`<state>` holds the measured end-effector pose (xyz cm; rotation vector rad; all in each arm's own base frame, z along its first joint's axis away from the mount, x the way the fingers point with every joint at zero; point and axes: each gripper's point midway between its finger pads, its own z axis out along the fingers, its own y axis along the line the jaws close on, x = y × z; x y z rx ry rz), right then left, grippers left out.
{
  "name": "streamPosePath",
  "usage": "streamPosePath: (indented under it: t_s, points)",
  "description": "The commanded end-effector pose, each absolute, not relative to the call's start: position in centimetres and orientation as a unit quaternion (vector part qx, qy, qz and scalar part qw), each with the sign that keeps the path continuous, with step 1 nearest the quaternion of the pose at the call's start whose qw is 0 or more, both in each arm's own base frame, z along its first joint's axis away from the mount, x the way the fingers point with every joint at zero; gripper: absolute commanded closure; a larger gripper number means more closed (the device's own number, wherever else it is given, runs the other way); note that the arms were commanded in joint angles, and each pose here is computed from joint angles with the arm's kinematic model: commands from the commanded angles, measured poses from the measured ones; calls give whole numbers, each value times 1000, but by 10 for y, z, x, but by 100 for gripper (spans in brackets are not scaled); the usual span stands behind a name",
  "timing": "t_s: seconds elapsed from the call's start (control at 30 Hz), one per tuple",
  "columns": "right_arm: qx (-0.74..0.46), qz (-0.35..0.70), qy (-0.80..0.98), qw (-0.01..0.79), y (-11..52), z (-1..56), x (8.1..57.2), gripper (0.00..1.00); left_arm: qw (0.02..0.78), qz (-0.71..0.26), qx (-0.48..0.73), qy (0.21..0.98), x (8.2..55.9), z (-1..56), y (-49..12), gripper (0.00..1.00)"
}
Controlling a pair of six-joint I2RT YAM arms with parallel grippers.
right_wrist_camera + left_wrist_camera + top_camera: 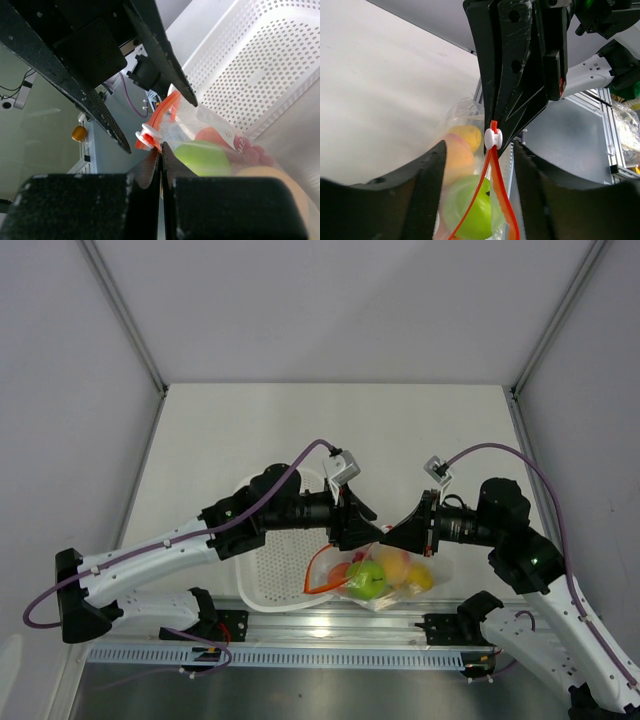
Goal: Place the food in the zip-top bag and seal the zipper
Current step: Zip the zipper food storage bag at the center of the board.
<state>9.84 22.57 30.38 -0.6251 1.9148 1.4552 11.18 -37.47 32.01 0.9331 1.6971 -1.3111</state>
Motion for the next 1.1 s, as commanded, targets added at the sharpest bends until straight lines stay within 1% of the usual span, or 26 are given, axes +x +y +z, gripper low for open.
streamPosePath:
  t_s: [0.0,0.07,0.17,0.37,0.47,0.5,0.57,0.6,0.63,0.87,1.07]
  points:
    - [-233,560,722,332,227,313,100,100,429,-533,362,633,114,355,-379,45]
    - [-233,562,721,332,229,313,101,100,430,-533,362,632,114,354,-380,48]
    - [-231,564,720,332,230,315,101,100,428,-535,365,631,113,353,-382,59]
    - [-227,568,719,330,231,317,102,100,421,-538,371,629,109,352,-385,68]
    - [-222,569,720,329,232,318,103,100,421,-538,371,629,109,352,-385,76]
    - [-223,571,719,329,232,318,103,100,421,-538,371,629,109,352,-385,80]
    - [-223,572,716,332,232,321,103,100,420,-537,372,630,109,351,-385,87]
    - [-222,572,716,333,232,321,103,100,420,-536,371,631,109,350,-384,95]
    - [-221,571,716,334,232,321,104,100,421,-535,369,633,110,351,-384,100]
    - [-208,564,718,352,231,318,111,100,407,-536,360,646,107,350,-379,99]
    - [-217,574,704,357,231,322,106,100,397,-536,357,654,105,349,-376,99]
